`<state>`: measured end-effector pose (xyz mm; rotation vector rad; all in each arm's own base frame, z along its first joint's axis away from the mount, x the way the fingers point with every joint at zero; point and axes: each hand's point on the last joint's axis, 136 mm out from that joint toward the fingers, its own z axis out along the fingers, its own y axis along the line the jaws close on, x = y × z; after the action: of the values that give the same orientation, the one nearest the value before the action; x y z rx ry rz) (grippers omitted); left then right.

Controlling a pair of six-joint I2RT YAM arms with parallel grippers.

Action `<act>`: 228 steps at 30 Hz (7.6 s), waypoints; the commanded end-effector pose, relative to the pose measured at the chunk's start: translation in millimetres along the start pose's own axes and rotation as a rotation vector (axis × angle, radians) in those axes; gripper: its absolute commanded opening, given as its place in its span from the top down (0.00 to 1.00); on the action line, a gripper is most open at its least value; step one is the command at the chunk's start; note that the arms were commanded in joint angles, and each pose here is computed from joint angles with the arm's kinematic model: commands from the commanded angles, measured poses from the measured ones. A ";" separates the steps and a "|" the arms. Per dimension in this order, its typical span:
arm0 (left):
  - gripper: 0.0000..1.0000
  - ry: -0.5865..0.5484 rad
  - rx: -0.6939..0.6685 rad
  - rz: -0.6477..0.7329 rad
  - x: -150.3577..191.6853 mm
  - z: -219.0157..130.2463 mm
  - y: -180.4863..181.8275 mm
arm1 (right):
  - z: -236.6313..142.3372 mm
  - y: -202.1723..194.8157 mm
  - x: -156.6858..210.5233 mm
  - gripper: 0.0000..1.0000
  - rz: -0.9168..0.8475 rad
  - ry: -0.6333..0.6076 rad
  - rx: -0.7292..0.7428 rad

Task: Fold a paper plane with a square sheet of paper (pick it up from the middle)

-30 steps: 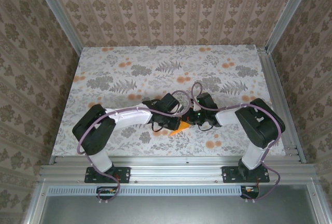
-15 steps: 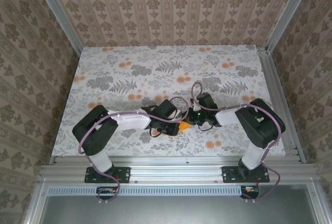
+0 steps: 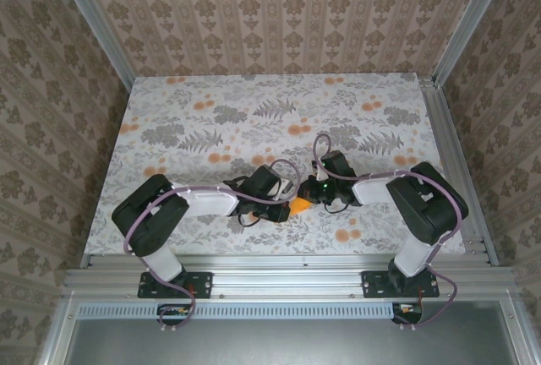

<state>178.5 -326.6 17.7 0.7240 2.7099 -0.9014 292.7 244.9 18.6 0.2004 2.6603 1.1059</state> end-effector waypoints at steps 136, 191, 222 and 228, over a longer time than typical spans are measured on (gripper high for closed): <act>0.75 0.102 -0.055 0.070 -3.3 -25.1 -8.4 | -85.6 -23.8 -4.7 0.76 0.009 -0.143 0.053; 0.95 0.070 -0.041 0.082 -40.2 -38.6 -4.0 | -63.1 22.1 12.5 0.45 0.184 -0.095 -0.242; 0.95 0.065 -0.005 0.042 -34.2 -32.4 4.5 | -40.1 52.2 28.0 0.43 0.195 -0.023 -0.281; 0.96 0.065 -0.004 0.039 -33.2 -32.7 5.0 | -30.4 47.6 29.3 0.44 0.196 -0.008 -0.258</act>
<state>210.5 -317.3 48.7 0.8347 2.7458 -0.8448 249.9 258.4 62.8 0.4311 2.5185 1.4830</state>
